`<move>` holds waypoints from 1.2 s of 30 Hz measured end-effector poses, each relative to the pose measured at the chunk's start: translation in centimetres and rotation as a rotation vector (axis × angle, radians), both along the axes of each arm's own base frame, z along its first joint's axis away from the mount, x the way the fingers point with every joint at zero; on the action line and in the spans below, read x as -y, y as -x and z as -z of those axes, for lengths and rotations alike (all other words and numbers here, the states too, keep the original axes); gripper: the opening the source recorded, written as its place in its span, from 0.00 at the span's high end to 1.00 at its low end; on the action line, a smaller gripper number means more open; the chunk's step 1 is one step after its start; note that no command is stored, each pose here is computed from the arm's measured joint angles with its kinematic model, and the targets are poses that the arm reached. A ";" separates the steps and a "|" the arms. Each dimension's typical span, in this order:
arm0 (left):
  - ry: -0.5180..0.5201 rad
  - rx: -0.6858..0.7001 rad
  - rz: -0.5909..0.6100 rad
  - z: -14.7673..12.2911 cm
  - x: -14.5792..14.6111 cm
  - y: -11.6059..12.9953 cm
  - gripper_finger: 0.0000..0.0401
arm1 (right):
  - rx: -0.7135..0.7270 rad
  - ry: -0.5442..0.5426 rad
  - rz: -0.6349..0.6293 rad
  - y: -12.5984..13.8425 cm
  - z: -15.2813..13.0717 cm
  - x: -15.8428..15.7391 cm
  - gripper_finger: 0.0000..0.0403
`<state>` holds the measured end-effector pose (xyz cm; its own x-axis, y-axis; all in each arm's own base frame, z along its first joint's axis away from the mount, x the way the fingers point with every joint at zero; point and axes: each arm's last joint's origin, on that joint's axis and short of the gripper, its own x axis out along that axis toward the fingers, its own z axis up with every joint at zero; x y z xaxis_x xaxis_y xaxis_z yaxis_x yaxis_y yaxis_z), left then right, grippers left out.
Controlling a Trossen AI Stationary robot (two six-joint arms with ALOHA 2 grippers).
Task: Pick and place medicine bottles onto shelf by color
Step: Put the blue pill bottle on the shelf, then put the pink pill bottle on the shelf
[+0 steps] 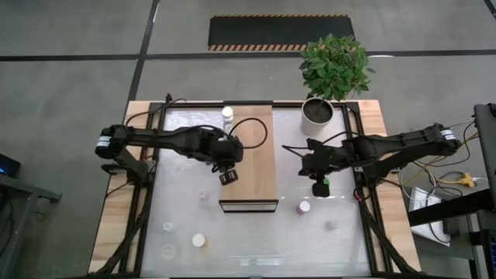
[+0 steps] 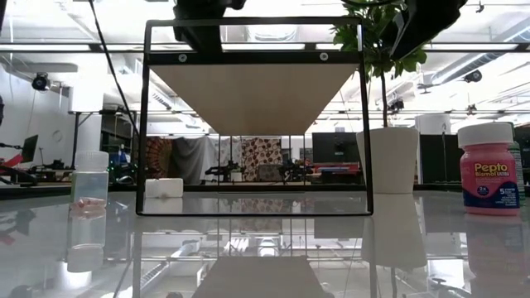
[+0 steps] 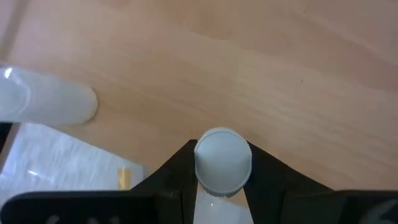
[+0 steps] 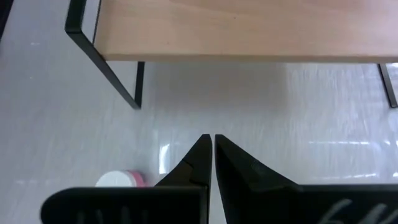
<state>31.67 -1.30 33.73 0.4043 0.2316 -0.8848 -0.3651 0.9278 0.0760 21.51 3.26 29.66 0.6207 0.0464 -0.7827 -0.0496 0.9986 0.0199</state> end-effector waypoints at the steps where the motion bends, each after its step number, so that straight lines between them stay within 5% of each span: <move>1: 0.003 -0.005 -0.004 0.1 0.0 0.1 0.79 | 0.000 -0.003 0.003 0.1 0.0 0.0 0.97; 25: 0.011 -0.018 -0.006 0.4 0.1 0.2 0.63 | 0.008 -0.018 0.016 0.5 0.0 0.0 0.97; 36: 0.016 0.063 -0.006 -2.2 -0.1 2.6 0.62 | 0.021 -0.071 -0.066 1.4 0.0 -2.6 0.97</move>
